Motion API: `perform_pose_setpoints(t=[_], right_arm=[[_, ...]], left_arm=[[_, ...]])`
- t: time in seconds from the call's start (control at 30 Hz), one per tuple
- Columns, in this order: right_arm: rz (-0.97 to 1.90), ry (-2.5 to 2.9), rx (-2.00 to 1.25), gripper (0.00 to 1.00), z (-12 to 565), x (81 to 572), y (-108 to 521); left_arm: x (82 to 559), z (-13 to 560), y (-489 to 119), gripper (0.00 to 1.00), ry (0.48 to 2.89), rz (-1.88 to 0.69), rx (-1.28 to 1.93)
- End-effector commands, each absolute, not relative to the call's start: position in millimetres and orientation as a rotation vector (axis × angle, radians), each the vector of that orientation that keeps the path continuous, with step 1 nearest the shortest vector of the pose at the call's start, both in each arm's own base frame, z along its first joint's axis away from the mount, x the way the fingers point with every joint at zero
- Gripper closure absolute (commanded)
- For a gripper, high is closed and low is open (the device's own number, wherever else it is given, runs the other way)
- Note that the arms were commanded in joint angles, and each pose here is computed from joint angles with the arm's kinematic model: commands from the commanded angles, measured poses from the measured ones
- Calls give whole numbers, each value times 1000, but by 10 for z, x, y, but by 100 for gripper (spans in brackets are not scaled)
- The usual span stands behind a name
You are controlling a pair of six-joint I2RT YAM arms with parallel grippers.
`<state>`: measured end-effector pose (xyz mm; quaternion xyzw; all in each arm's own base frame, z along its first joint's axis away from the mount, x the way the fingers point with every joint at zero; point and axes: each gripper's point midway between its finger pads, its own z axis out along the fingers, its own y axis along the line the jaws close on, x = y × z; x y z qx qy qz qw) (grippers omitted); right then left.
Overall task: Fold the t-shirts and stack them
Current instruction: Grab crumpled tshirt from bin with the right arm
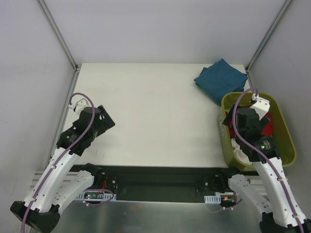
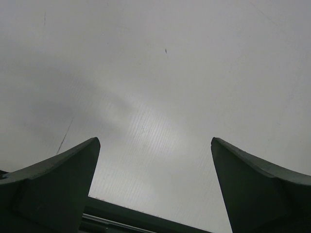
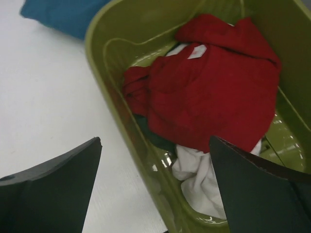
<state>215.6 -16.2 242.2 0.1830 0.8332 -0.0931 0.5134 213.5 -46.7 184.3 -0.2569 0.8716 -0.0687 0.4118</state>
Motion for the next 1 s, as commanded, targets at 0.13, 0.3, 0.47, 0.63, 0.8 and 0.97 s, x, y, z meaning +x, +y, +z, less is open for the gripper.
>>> perform_pose_setpoints(t=[0.13,0.3,0.47,0.63,0.8,0.97], right_arm=[[-204,2165,684,3,2222,2351,-536],[-318,2251,871,3,1931,2486,-970],[-416,2292,968,9,1764,2660,-1297],[-488,2300,1024,18,1621,2756,-1496],[-504,2311,1056,21,1434,2840,-1596],[-451,2341,1059,35,1284,2958,-1610]], left_arm=[[2188,1702,-452,1,2199,-148,-669],[2226,1570,-538,1,2229,-178,-638],[2277,1499,-570,1,2256,-165,-614],[2308,1433,-594,1,2278,-156,-588],[2333,1376,-603,1,2305,-135,-565],[2332,1346,-599,1,2315,-124,-560]])
